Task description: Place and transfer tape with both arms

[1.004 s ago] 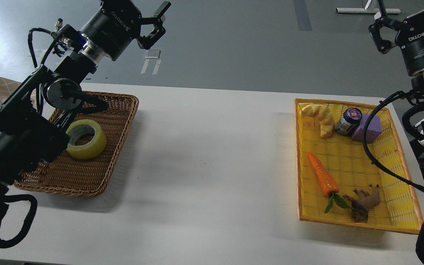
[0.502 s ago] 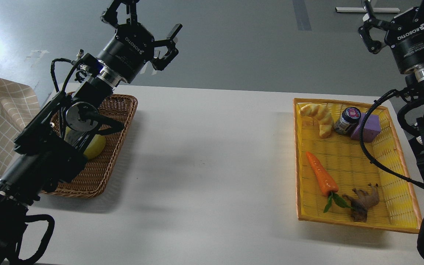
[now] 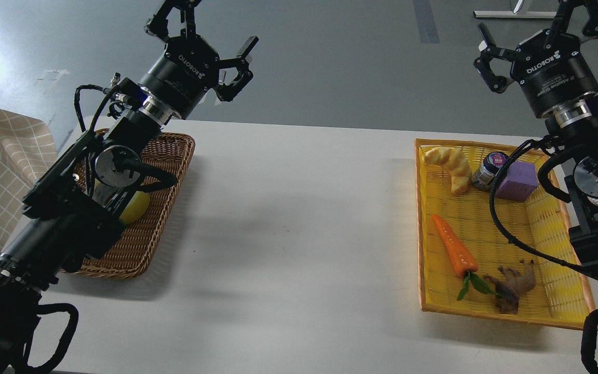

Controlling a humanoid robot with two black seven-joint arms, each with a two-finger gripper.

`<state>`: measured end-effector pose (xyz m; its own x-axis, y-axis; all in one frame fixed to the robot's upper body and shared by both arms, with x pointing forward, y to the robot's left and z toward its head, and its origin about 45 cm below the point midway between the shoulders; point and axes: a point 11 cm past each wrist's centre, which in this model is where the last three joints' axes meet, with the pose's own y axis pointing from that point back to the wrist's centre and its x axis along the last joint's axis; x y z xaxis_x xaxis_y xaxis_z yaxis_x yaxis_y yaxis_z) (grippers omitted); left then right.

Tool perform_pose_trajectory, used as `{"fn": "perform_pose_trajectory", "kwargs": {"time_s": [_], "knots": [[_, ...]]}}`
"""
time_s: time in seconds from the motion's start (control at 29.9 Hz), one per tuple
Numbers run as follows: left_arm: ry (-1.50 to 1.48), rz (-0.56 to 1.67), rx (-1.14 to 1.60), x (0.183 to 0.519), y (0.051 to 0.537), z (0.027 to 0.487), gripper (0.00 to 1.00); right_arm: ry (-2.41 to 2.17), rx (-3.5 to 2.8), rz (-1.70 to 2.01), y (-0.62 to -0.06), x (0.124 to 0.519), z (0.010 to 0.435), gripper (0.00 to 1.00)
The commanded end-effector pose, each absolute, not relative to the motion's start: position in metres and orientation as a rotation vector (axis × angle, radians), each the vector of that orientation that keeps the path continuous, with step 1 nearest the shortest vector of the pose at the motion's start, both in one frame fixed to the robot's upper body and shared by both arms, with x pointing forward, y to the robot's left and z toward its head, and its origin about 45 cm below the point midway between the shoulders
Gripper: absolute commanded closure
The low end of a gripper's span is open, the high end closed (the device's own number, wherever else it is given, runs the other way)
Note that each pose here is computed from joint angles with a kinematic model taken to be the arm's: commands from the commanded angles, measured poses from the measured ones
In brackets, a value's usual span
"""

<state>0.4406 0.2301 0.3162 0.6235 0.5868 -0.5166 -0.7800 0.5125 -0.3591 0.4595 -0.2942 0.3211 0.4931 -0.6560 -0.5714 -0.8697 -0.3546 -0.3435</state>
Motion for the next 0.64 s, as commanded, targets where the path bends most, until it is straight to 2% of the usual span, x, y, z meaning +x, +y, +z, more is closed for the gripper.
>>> {"fn": "perform_pose_trajectory", "kwargs": {"time_s": [0.0, 0.6], "knots": [[0.347, 0.845, -0.614, 0.442, 0.231, 0.318, 0.02, 1.242, -2.118, 0.453, -0.292, 0.460, 0.321, 0.00], [0.411, 0.876, -0.627, 0.446, 0.231, 0.300, 0.02, 1.180, -2.154, 0.514, -0.258, 0.460, 0.310, 0.00]]}}
